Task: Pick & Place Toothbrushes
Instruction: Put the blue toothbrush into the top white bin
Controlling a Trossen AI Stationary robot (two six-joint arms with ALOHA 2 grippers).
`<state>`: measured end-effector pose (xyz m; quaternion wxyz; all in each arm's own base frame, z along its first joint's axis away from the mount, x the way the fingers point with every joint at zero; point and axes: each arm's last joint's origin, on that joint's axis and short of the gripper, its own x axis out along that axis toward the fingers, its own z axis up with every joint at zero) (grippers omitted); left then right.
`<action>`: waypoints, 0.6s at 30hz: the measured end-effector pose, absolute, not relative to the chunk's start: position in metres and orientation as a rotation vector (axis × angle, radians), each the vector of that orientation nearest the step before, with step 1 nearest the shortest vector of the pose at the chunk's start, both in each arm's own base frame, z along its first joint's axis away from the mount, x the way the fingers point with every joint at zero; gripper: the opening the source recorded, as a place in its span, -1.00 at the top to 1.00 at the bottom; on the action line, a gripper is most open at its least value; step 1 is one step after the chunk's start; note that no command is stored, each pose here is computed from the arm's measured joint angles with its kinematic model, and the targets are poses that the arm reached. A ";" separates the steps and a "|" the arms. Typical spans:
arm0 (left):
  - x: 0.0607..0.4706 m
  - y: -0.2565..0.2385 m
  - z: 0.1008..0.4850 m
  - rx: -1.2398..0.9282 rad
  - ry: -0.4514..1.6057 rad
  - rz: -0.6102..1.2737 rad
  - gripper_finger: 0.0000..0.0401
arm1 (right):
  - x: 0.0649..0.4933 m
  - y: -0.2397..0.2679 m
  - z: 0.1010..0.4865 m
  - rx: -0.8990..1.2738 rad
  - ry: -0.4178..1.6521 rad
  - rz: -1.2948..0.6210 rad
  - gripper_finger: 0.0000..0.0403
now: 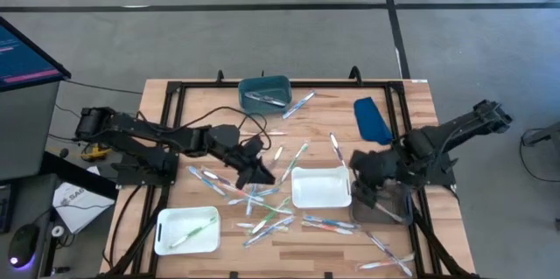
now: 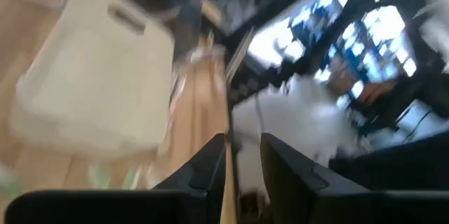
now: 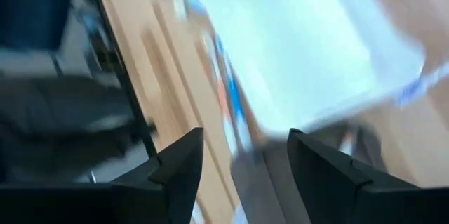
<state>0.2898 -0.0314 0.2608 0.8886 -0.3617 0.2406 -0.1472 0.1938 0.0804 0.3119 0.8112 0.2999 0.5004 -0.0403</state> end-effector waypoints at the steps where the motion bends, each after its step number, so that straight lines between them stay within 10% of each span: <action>1: 0.286 -0.032 0.260 -0.743 0.533 -0.313 0.60 | 0.198 0.077 0.316 0.651 1.031 -0.085 0.01; 18: 0.223 -0.023 0.245 -0.249 0.950 -0.241 0.65 | 0.246 0.017 0.363 0.845 0.405 -0.101 0.04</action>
